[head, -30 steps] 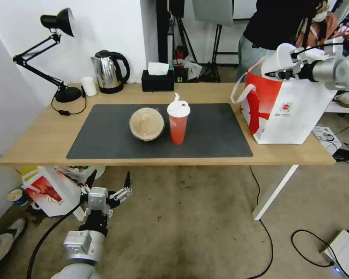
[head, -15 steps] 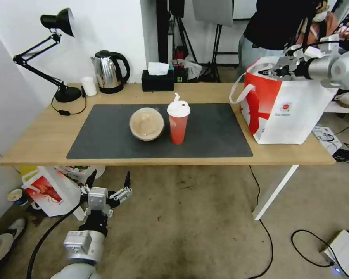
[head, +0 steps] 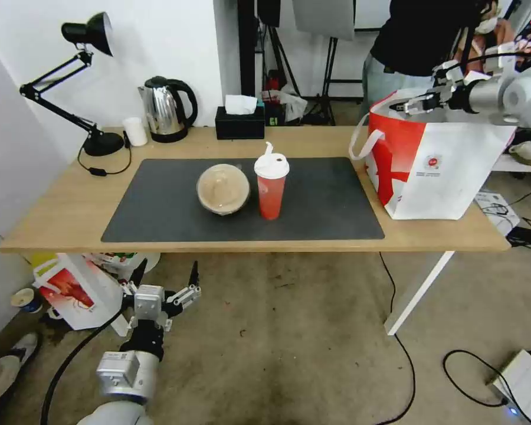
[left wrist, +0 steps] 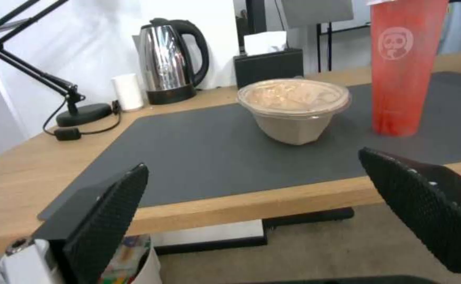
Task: Pick up the trash from the table and place it into the takeout bag.
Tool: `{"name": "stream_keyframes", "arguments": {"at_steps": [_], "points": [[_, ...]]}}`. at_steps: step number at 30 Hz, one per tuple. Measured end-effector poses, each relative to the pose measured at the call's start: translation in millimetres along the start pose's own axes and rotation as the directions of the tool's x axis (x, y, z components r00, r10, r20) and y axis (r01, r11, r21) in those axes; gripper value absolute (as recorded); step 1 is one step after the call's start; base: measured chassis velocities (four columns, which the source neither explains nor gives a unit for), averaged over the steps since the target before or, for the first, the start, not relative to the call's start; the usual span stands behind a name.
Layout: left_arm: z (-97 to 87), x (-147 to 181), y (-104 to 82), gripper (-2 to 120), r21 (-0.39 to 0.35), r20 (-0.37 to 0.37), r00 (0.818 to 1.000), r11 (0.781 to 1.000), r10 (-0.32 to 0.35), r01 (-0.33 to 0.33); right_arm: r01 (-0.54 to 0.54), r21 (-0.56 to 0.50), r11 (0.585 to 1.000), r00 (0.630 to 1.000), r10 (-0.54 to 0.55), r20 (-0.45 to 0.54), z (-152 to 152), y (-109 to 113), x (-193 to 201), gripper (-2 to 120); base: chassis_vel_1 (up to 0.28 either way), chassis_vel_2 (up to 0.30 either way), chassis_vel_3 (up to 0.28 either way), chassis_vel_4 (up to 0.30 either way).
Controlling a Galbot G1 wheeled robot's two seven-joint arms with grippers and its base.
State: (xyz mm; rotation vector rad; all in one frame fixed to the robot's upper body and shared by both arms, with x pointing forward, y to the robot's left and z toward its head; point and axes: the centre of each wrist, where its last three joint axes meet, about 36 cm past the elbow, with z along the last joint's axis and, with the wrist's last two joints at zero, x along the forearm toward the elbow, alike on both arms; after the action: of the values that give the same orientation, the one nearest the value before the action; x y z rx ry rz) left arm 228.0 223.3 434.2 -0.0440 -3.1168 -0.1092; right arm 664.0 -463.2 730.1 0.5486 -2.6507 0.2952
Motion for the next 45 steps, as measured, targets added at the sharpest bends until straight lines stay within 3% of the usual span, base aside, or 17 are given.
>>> {"name": "stream_keyframes", "arguments": {"at_steps": [10,13,18,22,23,24,26,27,28,31,32,35,36,40,45], "points": [[0.0,0,0.0,100,0.000,0.000,1.000,1.000,0.000,0.000,0.007,0.017,1.000,0.995,-0.009,0.103,-30,0,18,100,0.000,0.000,0.000,0.000],[0.0,0,0.0,100,0.000,0.000,1.000,1.000,0.000,0.000,0.018,0.035,0.999,0.981,-0.025,0.190,-58,8,32,100,0.000,0.000,0.000,0.000],[0.0,0,0.0,100,0.000,0.000,1.000,1.000,0.000,0.000,0.046,0.060,0.997,0.960,-0.061,0.272,-78,26,40,100,0.000,0.000,0.000,0.000],[0.0,0,0.0,100,0.000,0.000,1.000,1.000,0.000,0.000,0.045,0.106,0.993,0.906,-0.085,0.416,-100,62,53,100,0.000,0.000,0.000,0.000],[0.0,0,0.0,100,0.000,0.000,1.000,1.000,0.000,0.000,0.045,0.106,0.993,0.906,-0.085,0.416,-100,62,53,100,0.000,0.000,0.000,0.000],[0.0,0,0.0,100,0.000,0.000,1.000,1.000,0.000,0.000,0.036,0.112,0.993,0.891,-0.083,0.447,-100,72,57,100,0.000,0.000,0.000,0.000],[0.0,0,0.0,100,0.000,0.000,1.000,1.000,0.000,0.000,-0.003,0.110,0.994,0.827,-0.059,0.559,-94,100,68,100,0.000,0.000,0.000,0.000],[0.0,0,0.0,100,0.000,0.000,1.000,1.000,0.000,0.000,-0.003,0.110,0.994,0.827,-0.059,0.559,-94,100,68,100,0.000,0.000,0.000,0.000],[0.0,0,0.0,100,0.000,0.000,1.000,1.000,0.000,0.000,-0.024,0.086,0.996,0.783,-0.035,0.622,-84,116,72,100,0.000,0.000,0.000,0.000],[0.0,0,0.0,100,0.000,0.000,1.000,1.000,0.000,0.000,-0.068,0.006,0.998,0.706,0.044,0.707,-42,156,79,100,0.000,0.000,0.000,0.000],[0.0,0,0.0,100,0.000,0.000,1.000,1.000,0.000,0.000,-0.068,0.006,0.998,0.706,0.044,0.707,-42,156,79,100,0.000,0.000,0.000,0.000],[0.0,0,0.0,100,0.000,0.000,1.000,1.000,0.000,0.000,-0.097,-0.012,0.995,0.657,0.073,0.750,10,199,93,100,0.000,0.000,0.000,0.000],[0.0,0,0.0,100,0.000,0.000,1.000,1.000,0.000,0.000,-0.097,-0.012,0.995,0.657,0.073,0.750,10,199,93,100,0.000,0.000,0.000,0.000],[0.0,0,0.0,100,0.000,0.000,1.000,1.000,0.000,0.000,-0.129,-0.021,0.991,0.607,0.096,0.789,62,235,107,100,0.000,0.000,0.000,0.000],[0.0,0,0.0,100,0.000,0.000,1.000,1.000,0.000,0.000,-0.141,-0.020,0.990,0.592,0.100,0.799,104,265,114,100,0.000,0.000,0.000,0.000]]}}
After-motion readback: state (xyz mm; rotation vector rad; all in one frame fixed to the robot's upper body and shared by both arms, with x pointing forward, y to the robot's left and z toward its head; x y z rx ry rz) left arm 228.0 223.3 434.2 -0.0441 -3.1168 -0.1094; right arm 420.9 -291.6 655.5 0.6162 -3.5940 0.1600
